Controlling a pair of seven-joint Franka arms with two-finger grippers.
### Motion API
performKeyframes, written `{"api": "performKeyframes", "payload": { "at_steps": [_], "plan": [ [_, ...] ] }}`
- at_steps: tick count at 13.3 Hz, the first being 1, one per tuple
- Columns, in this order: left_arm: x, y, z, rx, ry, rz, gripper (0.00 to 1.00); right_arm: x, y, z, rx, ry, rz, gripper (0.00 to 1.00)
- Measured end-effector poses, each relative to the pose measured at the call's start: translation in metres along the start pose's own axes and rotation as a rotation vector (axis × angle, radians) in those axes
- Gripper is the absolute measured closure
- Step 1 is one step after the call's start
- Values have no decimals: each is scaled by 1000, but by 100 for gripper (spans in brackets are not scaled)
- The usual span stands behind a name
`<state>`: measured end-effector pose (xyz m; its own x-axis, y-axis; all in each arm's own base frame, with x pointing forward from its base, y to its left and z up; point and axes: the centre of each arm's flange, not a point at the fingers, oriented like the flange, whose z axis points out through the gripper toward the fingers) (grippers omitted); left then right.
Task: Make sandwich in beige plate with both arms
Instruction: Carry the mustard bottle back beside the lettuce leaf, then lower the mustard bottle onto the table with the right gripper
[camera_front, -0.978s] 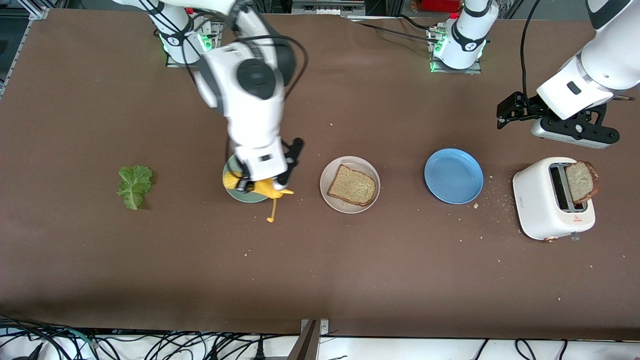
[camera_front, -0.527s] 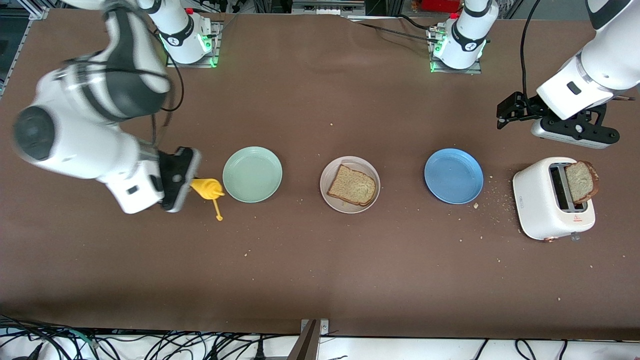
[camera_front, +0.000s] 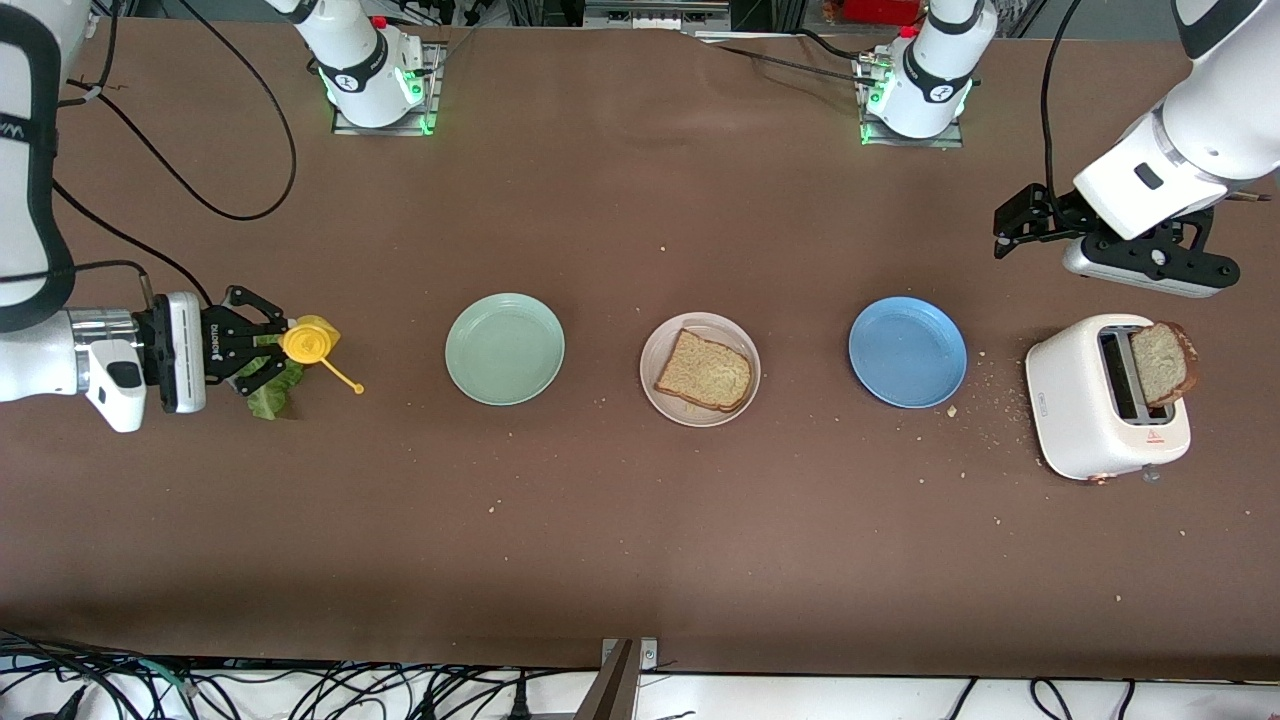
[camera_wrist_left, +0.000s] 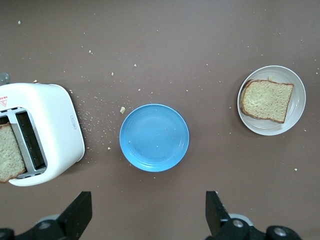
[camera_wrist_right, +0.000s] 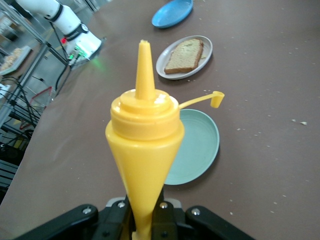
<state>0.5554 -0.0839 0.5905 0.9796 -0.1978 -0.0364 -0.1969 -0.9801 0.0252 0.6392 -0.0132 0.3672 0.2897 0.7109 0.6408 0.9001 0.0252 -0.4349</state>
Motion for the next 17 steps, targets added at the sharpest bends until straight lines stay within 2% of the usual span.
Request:
{"api": "performKeyframes", "payload": {
  "at_steps": [4,6,11,14,17],
  "plan": [
    [0,0,0,0,0,0,0,-85,-11,55,67,198,-97,86],
    [0,0,0,0,0,0,0,-121,-19,80,57,257,-168,86],
    [0,0,0,0,0,0,0,-182,-18,109,14,311,-332,86],
    [0,0,0,0,0,0,0,-205,-11,126,-6,347,-369,86],
    [0,0,0,0,0,0,0,-219,-5,139,-19,359,-368,86]
  ]
}}
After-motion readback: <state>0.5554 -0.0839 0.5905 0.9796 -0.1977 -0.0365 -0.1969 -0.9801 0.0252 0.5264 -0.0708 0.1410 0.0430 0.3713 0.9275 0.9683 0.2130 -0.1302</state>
